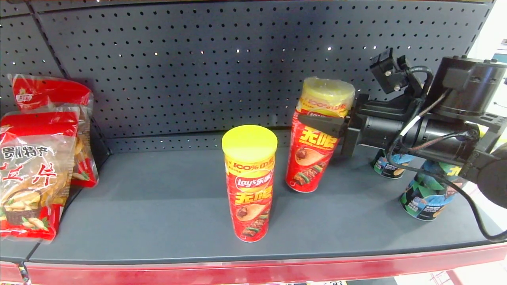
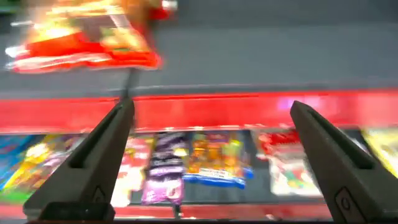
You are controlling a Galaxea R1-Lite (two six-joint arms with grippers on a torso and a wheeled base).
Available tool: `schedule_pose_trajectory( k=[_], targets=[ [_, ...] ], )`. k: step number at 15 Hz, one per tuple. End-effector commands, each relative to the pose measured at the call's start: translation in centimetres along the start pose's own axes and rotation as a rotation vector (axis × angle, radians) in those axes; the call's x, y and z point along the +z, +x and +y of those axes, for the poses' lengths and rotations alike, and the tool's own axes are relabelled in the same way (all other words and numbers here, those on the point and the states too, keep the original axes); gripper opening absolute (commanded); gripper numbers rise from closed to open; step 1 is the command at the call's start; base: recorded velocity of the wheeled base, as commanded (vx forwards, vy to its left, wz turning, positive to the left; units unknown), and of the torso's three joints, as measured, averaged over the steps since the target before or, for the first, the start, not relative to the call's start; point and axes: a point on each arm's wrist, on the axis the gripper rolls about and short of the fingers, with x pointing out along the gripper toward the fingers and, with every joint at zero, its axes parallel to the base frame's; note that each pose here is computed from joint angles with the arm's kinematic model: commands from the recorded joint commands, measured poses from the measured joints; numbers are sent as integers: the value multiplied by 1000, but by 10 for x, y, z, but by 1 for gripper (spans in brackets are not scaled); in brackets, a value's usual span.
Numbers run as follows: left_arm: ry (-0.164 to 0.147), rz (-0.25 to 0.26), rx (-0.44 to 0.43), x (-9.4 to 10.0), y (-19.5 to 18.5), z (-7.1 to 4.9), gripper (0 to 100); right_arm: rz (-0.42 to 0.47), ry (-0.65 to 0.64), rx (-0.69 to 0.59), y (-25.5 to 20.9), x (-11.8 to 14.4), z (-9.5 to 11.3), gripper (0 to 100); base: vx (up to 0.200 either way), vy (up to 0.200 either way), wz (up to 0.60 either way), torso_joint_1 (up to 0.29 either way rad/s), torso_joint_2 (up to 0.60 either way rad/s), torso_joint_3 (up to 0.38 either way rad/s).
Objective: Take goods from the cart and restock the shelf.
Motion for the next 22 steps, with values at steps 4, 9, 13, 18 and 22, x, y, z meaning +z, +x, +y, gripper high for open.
schedule_pose_trajectory(
  k=[4, 9, 13, 18, 22],
  targets=[
    [26, -66, -106, -2, -2, 1, 100, -3, -3, -2, -1, 1, 0, 0, 0, 0, 0, 0, 0, 0],
    [-39, -153, 111, -5, -7, 4, 100, -3, -3, -3, -3, 1, 1, 0, 0, 0, 0, 0, 0, 0],
    [-80, -153, 104, -5, -7, 4, 100, 12, 7, -9, -5, -3, 0, 0, 0, 0, 0, 0, 0, 0],
    [38, -148, 8, -5, -7, 2, 100, 8, 3, -23, -9, -1, -2, 0, 0, 0, 0, 0, 0, 0],
    [34, -119, 29, -5, -7, 2, 100, 11, 3, -35, -11, -2, -6, 0, 0, 0, 0, 0, 0, 0]
  ],
)
